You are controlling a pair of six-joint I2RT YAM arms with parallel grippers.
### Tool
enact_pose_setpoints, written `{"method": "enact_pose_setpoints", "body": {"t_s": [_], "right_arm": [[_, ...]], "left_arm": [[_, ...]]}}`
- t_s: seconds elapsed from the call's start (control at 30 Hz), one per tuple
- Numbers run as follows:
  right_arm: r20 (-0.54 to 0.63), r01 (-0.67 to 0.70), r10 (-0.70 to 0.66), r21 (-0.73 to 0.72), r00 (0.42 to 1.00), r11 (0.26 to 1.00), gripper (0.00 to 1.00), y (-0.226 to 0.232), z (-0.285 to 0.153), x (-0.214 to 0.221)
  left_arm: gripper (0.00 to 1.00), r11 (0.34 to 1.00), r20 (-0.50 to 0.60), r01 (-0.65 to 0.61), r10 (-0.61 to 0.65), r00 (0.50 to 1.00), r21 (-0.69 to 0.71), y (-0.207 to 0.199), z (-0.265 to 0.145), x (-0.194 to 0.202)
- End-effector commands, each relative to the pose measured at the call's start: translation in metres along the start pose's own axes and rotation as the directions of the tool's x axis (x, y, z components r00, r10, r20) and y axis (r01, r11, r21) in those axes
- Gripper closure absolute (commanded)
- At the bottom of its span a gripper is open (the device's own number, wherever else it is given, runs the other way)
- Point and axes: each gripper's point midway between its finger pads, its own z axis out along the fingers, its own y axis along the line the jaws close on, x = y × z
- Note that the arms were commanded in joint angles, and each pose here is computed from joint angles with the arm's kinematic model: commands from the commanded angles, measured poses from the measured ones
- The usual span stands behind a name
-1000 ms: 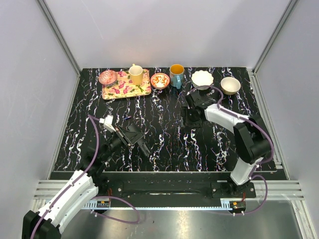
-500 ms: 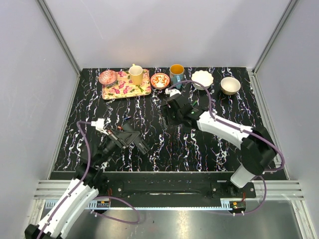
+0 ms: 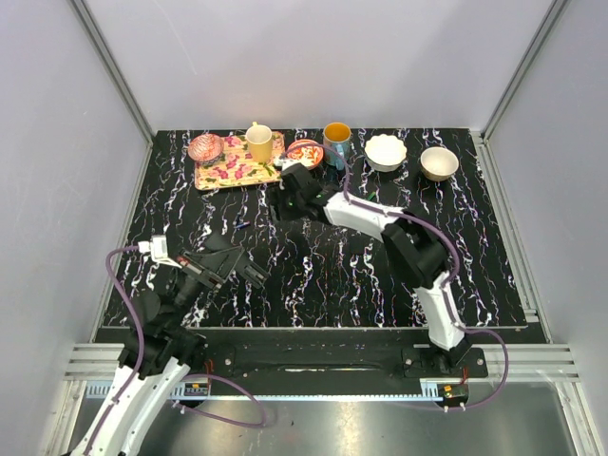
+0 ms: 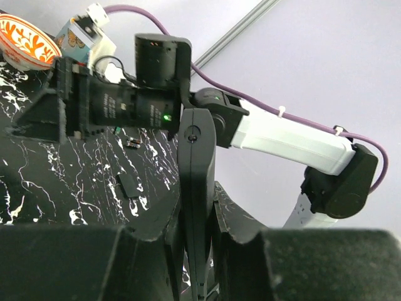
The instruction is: Load the batteries into the remote control
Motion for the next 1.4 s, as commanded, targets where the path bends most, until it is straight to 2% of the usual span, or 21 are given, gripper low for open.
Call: {"method": "enact_pose_setpoints", "body": {"t_s": [0.0,0.2,0.43,1.03,1.33,1.37], "right_arm": [[0.037,0.070,-0.066,-0.125,0.997,0.990,0.33,0.053,0.014,-0.019],[0.047,0.177,-0.171,-0.209,0.984,0.962,0.30,0.092,0.025,0.003],[0.094,0.352,-0.340,-0.297,0.936,0.888,0.34,0.141,0.032,0.022],[0.078,0.430,-0.424,-0.232,0.902,0.873,0.40,0.142,0.075,0.034],[0.011,0.454,-0.462,-0.203,0.887,0.867,0.48,0.133,0.086,0.054],[0.013,0.483,-0.491,-0.202,0.871,0.852,0.49,0.135,0.084,0.057]], "left_arm": [[1.00,0.999,0.034,-0.040,0.039,0.999,0.031,-0.019,-0.005,-0.016],[1.00,0.997,0.052,-0.032,0.029,0.998,0.069,-0.037,-0.013,-0.026],[1.00,0.989,0.028,0.047,-0.051,0.998,0.137,-0.055,-0.021,-0.025],[1.00,0.992,0.000,0.035,-0.035,0.999,0.121,-0.051,-0.021,-0.020],[1.00,0.993,0.006,0.024,-0.025,1.000,0.119,-0.052,-0.021,-0.021],[1.00,0.992,0.006,0.025,-0.026,1.000,0.122,-0.052,-0.021,-0.021]]}}
